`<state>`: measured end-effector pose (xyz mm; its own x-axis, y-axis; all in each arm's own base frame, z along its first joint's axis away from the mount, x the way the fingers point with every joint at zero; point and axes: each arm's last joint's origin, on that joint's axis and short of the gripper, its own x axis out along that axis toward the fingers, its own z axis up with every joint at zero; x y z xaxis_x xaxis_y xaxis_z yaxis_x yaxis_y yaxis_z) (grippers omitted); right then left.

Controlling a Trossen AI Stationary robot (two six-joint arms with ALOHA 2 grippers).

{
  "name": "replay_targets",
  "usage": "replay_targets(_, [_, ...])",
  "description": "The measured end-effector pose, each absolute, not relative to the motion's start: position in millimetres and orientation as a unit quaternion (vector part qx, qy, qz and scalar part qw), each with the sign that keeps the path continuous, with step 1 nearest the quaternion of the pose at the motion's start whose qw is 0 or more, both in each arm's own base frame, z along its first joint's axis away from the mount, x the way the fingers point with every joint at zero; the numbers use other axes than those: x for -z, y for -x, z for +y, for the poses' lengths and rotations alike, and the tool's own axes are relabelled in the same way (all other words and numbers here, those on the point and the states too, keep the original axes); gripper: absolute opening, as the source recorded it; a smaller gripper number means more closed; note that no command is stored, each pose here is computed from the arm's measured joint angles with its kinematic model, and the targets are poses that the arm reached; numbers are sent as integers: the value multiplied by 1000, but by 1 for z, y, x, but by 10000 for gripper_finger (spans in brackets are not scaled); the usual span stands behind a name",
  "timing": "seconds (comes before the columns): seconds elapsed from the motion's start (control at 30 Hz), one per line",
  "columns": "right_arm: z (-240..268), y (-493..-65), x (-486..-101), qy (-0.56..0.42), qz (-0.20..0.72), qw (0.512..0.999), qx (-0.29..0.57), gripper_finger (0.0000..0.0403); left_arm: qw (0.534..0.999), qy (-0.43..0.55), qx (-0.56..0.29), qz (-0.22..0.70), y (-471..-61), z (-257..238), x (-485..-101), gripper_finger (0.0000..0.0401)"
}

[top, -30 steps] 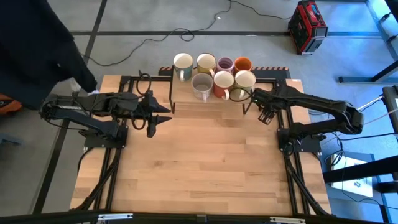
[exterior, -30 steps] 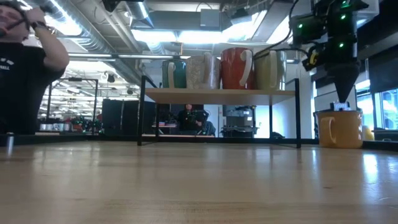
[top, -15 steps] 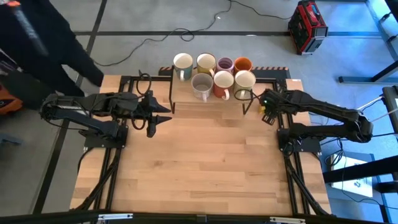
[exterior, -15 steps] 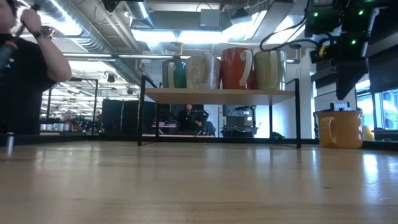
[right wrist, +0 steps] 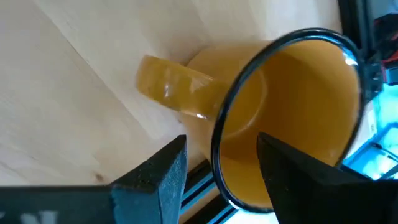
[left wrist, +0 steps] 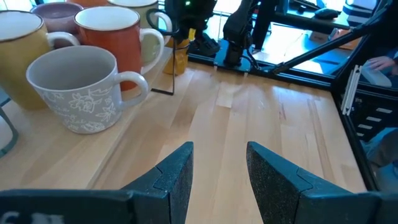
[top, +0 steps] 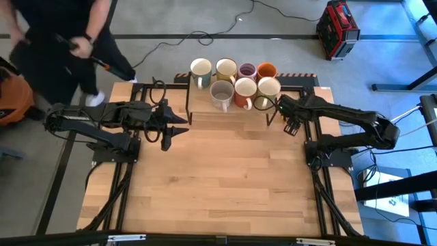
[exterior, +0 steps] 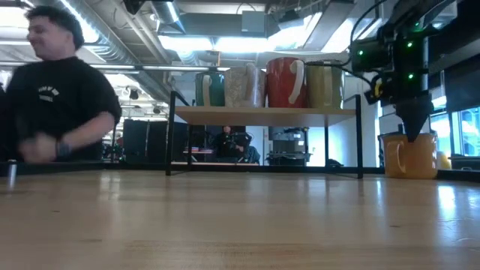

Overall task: Place coffee mugs
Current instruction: Put the yellow mug on the shelf

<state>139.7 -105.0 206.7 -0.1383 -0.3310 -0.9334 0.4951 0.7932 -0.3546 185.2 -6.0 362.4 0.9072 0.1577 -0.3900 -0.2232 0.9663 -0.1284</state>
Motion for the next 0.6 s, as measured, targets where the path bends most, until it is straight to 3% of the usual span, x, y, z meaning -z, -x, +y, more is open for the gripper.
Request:
replay_targets(0.3, [-119,-145,-192,-74,707,642,289,167,973,86,-98,191,-185,-6,-362,144])
replay_targets(0.6, [-118,-146,-190,-77,710,643,275,36,973,86,-98,191,-185,-6,-362,144])
